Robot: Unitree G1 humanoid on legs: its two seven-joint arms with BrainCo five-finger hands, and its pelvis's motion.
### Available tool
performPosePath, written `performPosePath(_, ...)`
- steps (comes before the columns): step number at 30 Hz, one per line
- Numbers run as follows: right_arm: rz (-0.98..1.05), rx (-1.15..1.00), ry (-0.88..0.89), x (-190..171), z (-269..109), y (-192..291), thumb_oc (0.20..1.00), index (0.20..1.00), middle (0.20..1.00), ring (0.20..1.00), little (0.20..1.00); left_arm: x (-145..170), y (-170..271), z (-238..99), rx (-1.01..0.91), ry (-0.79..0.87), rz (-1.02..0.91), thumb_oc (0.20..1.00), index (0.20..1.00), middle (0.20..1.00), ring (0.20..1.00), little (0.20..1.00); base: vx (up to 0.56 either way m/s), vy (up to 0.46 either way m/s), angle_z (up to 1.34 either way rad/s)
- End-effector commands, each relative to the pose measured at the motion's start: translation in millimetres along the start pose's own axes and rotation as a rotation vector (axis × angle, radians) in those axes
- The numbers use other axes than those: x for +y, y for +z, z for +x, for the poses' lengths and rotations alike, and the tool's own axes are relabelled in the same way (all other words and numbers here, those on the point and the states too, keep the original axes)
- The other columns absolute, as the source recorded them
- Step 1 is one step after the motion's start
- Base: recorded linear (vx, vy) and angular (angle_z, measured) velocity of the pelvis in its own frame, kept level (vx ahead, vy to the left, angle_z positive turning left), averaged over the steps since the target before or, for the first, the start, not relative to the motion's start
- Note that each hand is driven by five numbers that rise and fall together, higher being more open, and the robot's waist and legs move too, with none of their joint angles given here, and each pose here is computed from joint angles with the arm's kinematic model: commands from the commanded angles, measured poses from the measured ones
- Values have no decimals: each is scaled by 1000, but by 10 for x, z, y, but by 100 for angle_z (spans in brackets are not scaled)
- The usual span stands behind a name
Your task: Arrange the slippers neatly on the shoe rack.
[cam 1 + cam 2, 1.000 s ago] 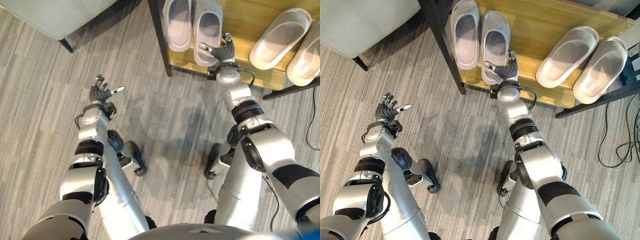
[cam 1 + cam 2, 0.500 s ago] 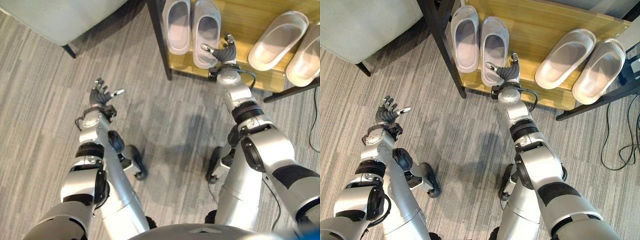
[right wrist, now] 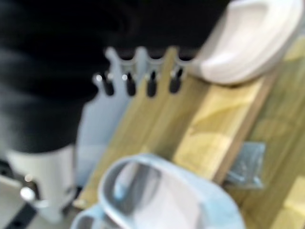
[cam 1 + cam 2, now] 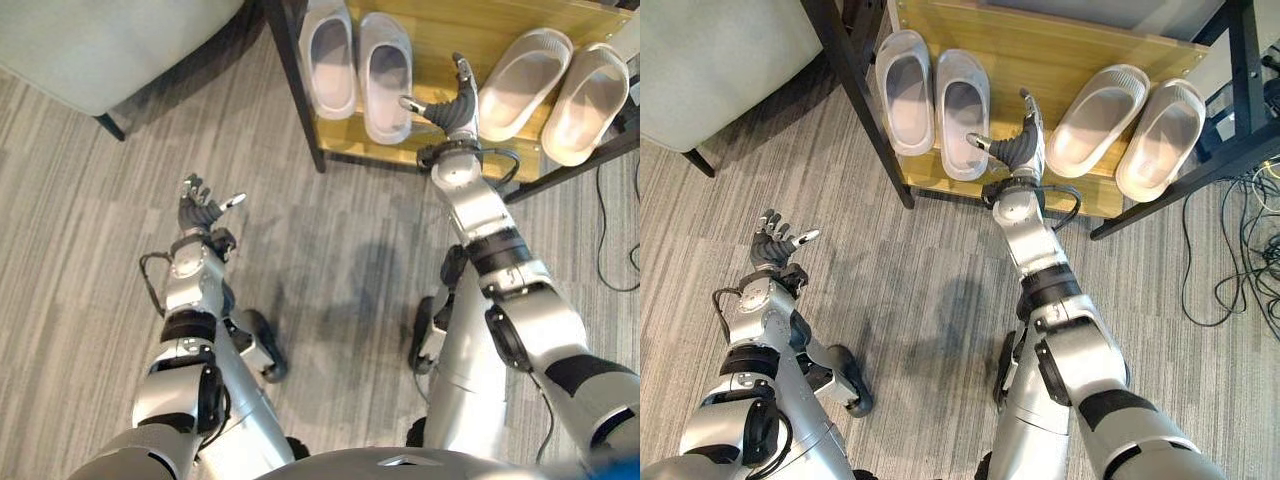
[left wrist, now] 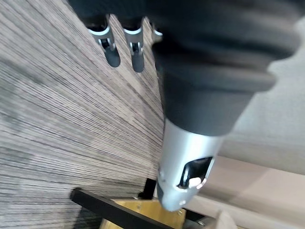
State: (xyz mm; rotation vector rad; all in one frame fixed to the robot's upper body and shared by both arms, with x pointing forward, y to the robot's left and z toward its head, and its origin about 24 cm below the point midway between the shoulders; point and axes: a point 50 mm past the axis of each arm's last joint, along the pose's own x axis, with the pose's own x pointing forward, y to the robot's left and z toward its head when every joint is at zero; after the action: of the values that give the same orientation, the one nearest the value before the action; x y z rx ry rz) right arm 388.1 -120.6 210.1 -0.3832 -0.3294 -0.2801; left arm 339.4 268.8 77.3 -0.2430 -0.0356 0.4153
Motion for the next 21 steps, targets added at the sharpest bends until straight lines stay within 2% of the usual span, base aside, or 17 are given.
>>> performPosePath(1,43,-195,-4,-46,83,559,1000,1000,1000,1000,1000,34,310,85,-111,46,-8,1000,1000,1000,1000,1000,1,9,-4)
performPosePath(7,37,-238,60,-45,-56,512,1000,1000,1000,1000,1000,26,261,38,-91,44,-3,1000,1000,1000,1000,1000,0,0,0)
performPosePath(14,25,-371,109,-146,-188,738,1000,1000,1000,1000,1000,110,252,20,-94,72,-5,1000,1000,1000,1000,1000,0,0,0)
performPosePath(16,105,-393,146,-146,-272,792,1000,1000,1000,1000,1000,141,250,13,-96,82,-4,1000,1000,1000,1000,1000,0,0,0)
performPosePath(21,101,-518,114,-354,-440,950,1000,1000,1000,1000,1000,223,228,-21,-100,117,-20,1000,1000,1000,1000,1000,-6,5,-2)
